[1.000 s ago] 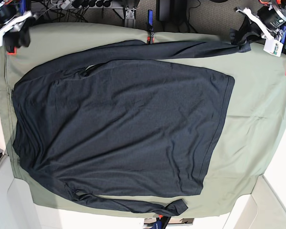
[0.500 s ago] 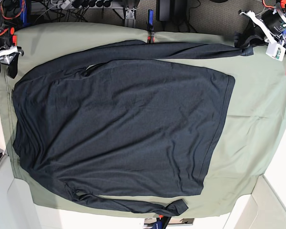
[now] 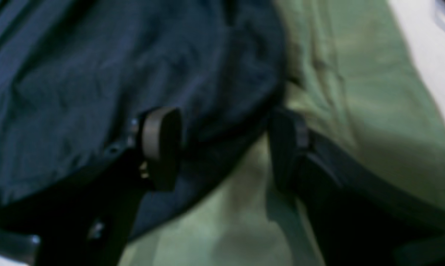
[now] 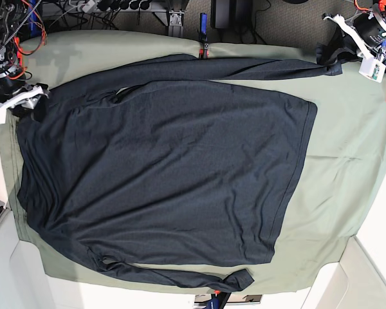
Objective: Fold the T-shirt properly
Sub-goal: 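Pull the grasped shoulder corners across the shirt toward the hem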
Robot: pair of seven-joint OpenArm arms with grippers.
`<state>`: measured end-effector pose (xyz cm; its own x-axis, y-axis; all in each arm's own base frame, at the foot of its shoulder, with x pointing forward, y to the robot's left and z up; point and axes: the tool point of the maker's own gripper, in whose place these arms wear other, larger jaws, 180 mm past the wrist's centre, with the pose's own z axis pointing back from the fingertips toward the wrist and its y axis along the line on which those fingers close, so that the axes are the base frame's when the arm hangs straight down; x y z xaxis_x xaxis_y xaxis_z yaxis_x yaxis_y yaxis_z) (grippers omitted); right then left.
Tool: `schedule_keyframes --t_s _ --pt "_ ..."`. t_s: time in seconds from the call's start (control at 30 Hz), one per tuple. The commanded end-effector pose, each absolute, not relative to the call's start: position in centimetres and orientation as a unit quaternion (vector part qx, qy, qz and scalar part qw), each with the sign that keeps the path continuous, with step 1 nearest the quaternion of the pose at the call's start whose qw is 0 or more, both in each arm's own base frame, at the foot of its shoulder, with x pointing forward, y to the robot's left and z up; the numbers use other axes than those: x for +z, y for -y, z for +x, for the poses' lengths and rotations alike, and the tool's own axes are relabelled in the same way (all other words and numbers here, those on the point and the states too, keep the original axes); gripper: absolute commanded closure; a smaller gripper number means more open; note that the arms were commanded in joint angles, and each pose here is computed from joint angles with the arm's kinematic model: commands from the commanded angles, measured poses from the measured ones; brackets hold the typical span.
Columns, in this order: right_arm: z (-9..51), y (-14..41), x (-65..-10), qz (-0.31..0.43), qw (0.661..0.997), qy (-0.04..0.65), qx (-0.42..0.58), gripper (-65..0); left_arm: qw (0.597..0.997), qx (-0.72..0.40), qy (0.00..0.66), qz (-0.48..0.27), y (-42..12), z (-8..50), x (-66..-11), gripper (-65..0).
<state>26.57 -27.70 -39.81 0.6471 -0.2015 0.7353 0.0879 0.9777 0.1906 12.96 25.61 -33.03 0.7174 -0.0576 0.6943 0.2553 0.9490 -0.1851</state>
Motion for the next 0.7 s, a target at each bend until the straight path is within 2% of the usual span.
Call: schedule_keyframes --t_s 0.0,0.53,0.6,0.67 --pt "27.7 28.0 -38.5 0.065 0.895 0.434 -0.073 -37.4 0.910 -0.095 0.379 -0.138 -25.5 13.4 -32.2 0.0" --pt "27.2 29.1 -39.5 0.030 0.907 0.410 -0.093 -37.1 0.909 -0.095 0.381 -0.138 -25.5 13.4 -32.1 0.0" --pt "27.1 29.2 -39.7 0.030 0.908 0.408 -0.095 -31.2 0.907 -0.094 0.387 -0.139 -25.5 13.6 -31.9 0.0" --pt "27.0 29.2 -40.0 0.031 0.909 0.404 -0.097 -18.0 0.906 -0.094 0.389 -0.139 -25.5 13.7 -31.9 0.0"
